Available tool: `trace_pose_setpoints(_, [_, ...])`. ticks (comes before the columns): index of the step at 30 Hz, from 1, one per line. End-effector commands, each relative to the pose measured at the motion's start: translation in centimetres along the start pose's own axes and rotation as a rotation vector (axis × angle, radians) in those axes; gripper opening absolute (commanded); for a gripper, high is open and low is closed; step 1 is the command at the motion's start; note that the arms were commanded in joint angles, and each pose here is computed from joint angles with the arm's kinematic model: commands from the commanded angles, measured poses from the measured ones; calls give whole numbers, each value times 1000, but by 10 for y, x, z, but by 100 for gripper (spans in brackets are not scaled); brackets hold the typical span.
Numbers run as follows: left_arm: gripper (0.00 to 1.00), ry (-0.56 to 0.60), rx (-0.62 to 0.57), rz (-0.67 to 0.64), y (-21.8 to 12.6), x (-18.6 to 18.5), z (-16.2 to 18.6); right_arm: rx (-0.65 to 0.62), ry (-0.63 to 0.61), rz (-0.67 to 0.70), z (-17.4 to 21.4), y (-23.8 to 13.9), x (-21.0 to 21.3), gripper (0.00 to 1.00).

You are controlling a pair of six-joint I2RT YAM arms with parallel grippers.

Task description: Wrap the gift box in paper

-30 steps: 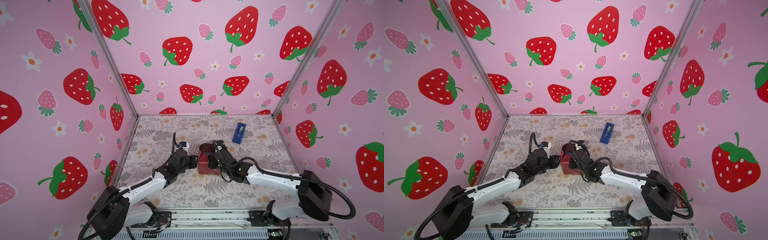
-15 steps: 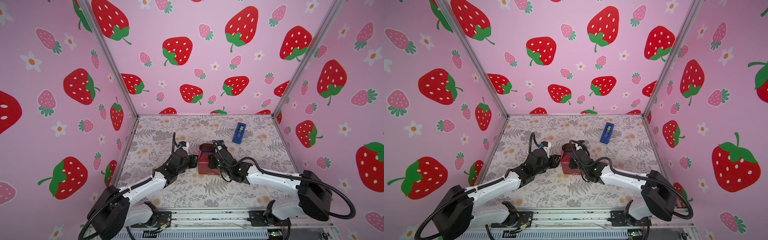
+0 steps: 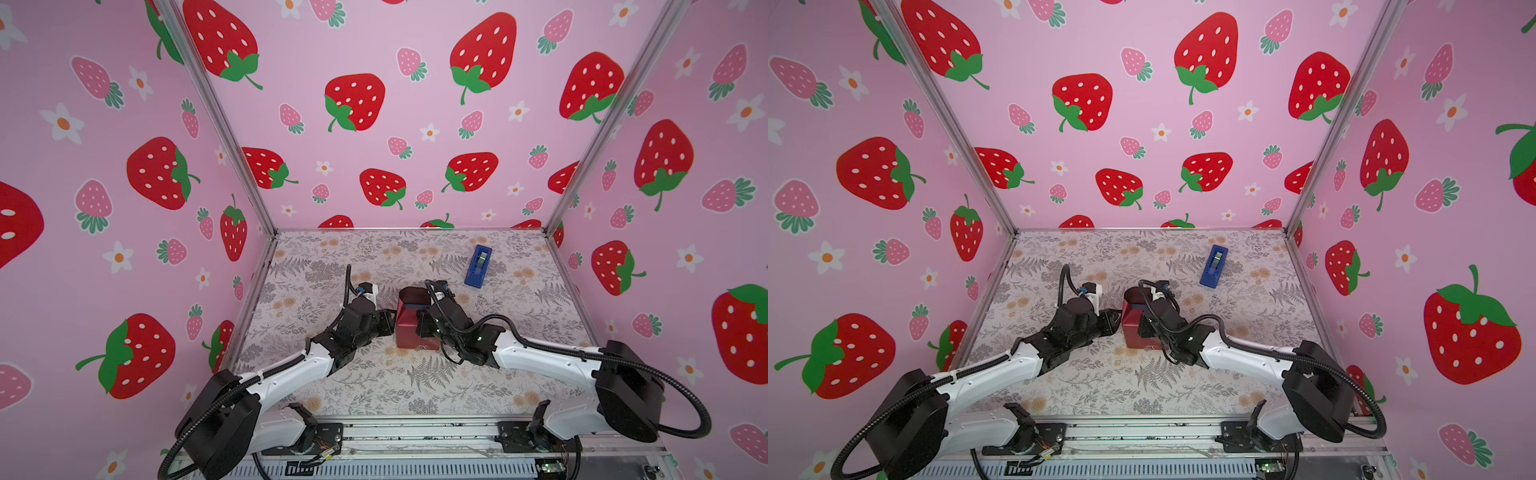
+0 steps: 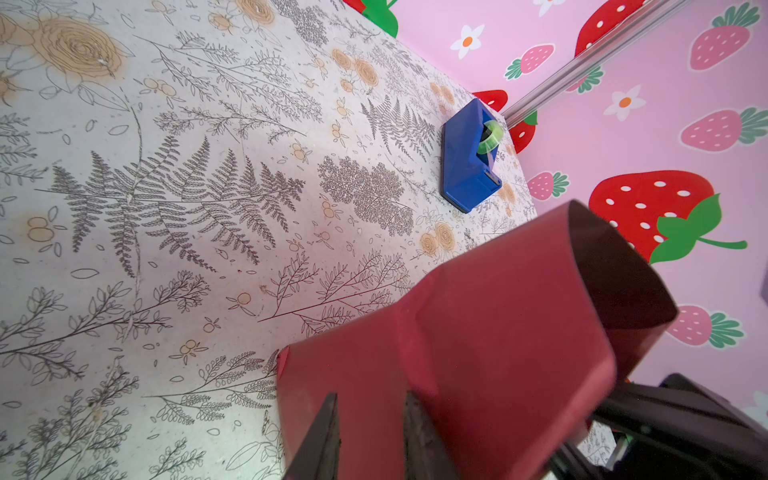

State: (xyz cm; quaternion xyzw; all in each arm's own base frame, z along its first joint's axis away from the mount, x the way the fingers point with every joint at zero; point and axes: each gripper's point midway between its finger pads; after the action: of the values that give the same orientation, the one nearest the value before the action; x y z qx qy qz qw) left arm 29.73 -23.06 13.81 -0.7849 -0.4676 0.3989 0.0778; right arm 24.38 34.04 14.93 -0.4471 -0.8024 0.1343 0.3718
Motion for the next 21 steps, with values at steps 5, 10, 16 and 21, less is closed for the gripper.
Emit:
trace_pose_setpoints(5, [29,-8,-72,61,-7,-19,-20,131,-27,85,41,7,-28,2])
trace_pose_setpoints(10, [29,-8,-48,57,-3,-17,-15,129,-25,83,40,8,-28,2])
trace_pose_setpoints(16, [29,-21,-6,61,8,-16,-4,131,-24,87,42,8,-29,2])
trace_pose_setpoints(21, [30,-17,11,51,11,-13,1,133,-23,87,43,7,-30,2])
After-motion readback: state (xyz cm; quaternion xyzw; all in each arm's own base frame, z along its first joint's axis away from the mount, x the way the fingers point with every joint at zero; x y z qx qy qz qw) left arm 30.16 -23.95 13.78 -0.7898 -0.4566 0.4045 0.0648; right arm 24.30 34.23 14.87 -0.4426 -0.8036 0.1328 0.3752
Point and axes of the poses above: each gripper's point midway between its finger pads, its own y axis out along the fingers, its own x axis along the line the jaws close on, z = x × y, and after that the axes turned 4 degrees about y, right-handed
